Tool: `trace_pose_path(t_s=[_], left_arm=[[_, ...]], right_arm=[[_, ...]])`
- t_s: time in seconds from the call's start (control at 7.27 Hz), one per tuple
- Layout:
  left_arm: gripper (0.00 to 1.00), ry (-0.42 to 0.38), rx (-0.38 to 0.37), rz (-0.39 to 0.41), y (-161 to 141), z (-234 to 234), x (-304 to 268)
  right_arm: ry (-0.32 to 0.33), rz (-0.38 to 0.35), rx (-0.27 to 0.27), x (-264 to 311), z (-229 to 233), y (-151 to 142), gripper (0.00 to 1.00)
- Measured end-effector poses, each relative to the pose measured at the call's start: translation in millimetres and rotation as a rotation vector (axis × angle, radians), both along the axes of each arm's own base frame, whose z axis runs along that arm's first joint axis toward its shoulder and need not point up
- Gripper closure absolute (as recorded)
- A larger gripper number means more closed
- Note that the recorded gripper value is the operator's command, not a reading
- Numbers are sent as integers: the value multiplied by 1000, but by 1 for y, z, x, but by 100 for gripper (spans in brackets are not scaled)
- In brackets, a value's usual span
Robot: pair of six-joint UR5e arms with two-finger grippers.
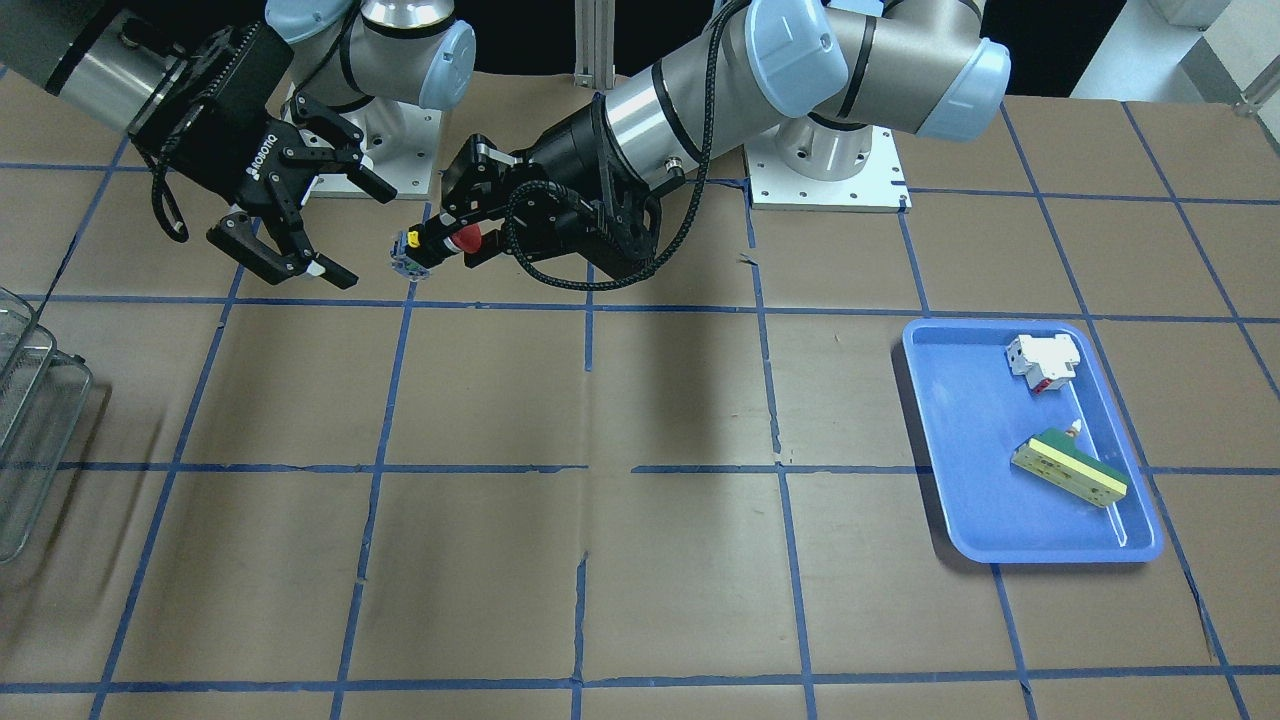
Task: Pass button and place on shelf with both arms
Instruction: 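Extend the left gripper with the button while the right gripper moves to meet it, then close the right gripper on the button's base below the left gripper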
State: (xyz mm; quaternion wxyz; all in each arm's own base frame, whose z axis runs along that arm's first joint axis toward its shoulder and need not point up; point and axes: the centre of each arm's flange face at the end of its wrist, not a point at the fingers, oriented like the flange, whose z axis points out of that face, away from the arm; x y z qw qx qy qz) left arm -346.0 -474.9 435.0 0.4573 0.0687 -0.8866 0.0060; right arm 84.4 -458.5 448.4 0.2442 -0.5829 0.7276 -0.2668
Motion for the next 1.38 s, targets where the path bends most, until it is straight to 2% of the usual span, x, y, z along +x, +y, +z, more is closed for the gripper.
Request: trace_pose_path(t_s=[0.83, 1.38], left_arm=[[91, 22, -9, 27, 3, 22, -5], [91, 22, -13, 27, 5, 25, -4]], right_arm=[[16, 13, -76, 7, 17, 10, 0], [-15, 10, -104, 9, 19, 6, 0]])
